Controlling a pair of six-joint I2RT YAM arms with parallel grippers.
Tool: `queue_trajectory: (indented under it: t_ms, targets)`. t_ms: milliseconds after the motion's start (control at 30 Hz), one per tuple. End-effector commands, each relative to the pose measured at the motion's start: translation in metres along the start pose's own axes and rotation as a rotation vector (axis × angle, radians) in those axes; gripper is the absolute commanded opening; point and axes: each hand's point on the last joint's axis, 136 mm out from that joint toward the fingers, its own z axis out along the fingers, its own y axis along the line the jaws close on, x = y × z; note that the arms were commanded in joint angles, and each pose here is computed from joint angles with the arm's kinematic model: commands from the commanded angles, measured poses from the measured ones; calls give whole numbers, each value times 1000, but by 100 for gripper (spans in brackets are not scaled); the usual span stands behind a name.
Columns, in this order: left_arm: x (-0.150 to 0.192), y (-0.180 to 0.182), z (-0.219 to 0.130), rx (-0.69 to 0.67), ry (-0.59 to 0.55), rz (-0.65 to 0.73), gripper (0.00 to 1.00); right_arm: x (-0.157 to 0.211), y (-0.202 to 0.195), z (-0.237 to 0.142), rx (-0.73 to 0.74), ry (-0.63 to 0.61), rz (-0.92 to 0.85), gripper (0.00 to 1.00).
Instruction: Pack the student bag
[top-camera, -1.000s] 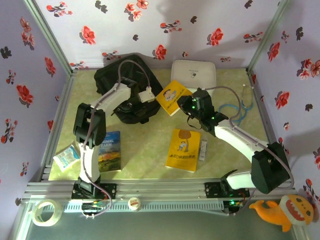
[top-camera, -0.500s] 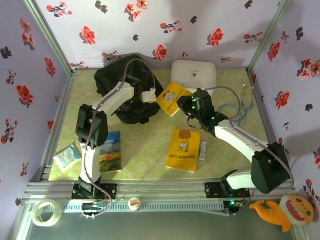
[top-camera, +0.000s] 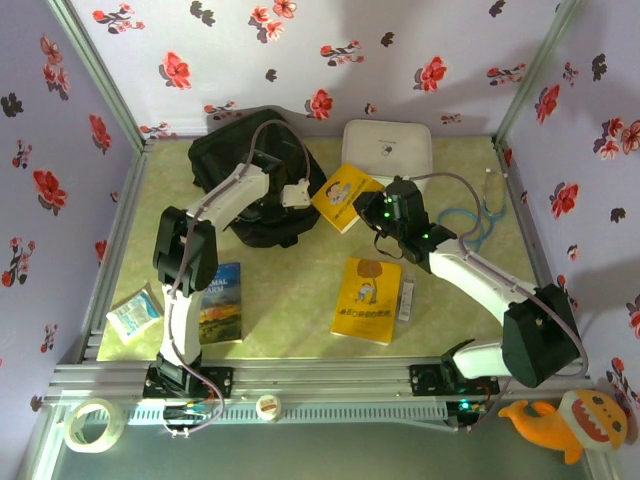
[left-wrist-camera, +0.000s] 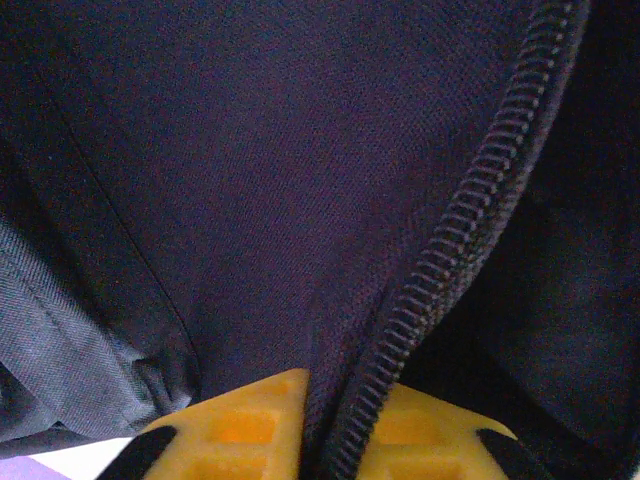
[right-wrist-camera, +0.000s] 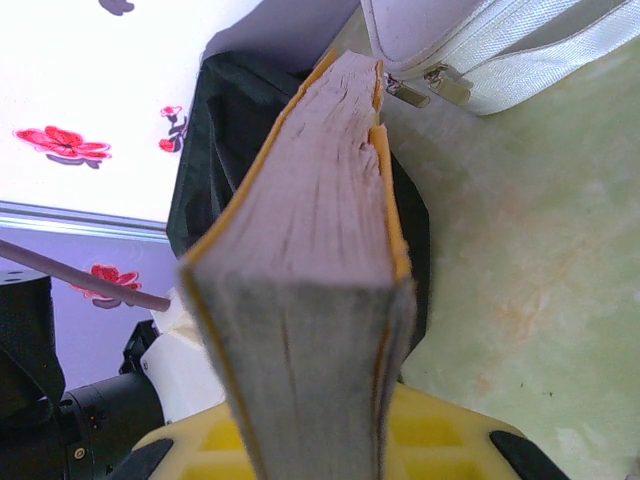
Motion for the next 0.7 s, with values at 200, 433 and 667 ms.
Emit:
queue_trajectory:
  t_ms: [200, 433, 667]
  targets:
    - [-7, 39, -68, -174, -230, -142, 3, -35, 30, -41, -115, -181, -80, 18]
    - [-6, 78, -107, -338, -393, -376, 3, -31, 51, -54, -242, -169, -115, 17]
    - [-3, 94, -120, -388, -476, -528, 2, -35, 55, -70, -314, -223, -68, 17]
